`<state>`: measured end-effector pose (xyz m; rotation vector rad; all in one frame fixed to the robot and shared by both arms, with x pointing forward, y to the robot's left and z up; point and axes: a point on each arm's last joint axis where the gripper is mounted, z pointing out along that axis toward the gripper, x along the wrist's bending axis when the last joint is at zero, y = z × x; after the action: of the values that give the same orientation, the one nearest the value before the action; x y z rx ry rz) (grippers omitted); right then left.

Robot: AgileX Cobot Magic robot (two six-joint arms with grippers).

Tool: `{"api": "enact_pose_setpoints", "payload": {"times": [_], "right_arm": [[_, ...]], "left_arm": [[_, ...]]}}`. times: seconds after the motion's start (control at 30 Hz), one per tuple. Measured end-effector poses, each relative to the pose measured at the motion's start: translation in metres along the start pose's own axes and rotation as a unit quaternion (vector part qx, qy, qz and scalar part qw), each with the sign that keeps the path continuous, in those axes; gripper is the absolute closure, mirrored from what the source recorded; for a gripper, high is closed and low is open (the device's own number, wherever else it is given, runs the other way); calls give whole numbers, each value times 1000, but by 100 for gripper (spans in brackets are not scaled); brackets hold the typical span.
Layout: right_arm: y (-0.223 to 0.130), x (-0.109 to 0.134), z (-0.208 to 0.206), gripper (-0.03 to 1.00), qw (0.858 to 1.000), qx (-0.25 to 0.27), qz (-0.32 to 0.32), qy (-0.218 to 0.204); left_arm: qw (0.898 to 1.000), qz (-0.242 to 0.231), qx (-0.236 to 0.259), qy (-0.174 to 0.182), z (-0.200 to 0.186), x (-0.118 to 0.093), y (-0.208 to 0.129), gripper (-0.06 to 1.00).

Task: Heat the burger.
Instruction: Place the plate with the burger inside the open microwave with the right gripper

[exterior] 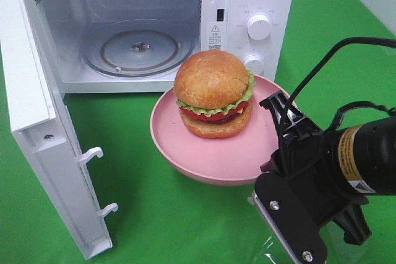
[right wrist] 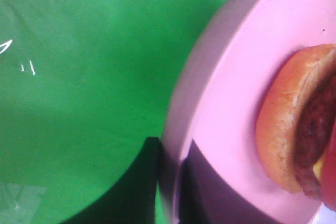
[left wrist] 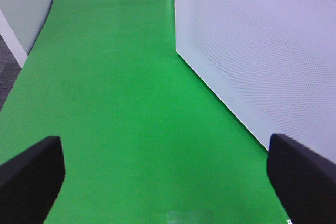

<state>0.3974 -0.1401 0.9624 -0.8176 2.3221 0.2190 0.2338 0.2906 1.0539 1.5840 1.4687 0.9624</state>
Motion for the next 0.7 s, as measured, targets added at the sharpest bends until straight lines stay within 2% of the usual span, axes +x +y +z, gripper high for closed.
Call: {"api": "enact_pose_setpoints", "payload": {"times": [0.4, 0.7], "right_arm": [[-17, -26, -1, 94, 1000, -14, -24, -7], [-11, -34, 15, 94, 997, -51, -39, 39]], "left_arm": [[1000, 0, 0, 0, 0, 0, 0, -5], [1000, 0, 0, 0, 0, 0, 0, -5]]}}
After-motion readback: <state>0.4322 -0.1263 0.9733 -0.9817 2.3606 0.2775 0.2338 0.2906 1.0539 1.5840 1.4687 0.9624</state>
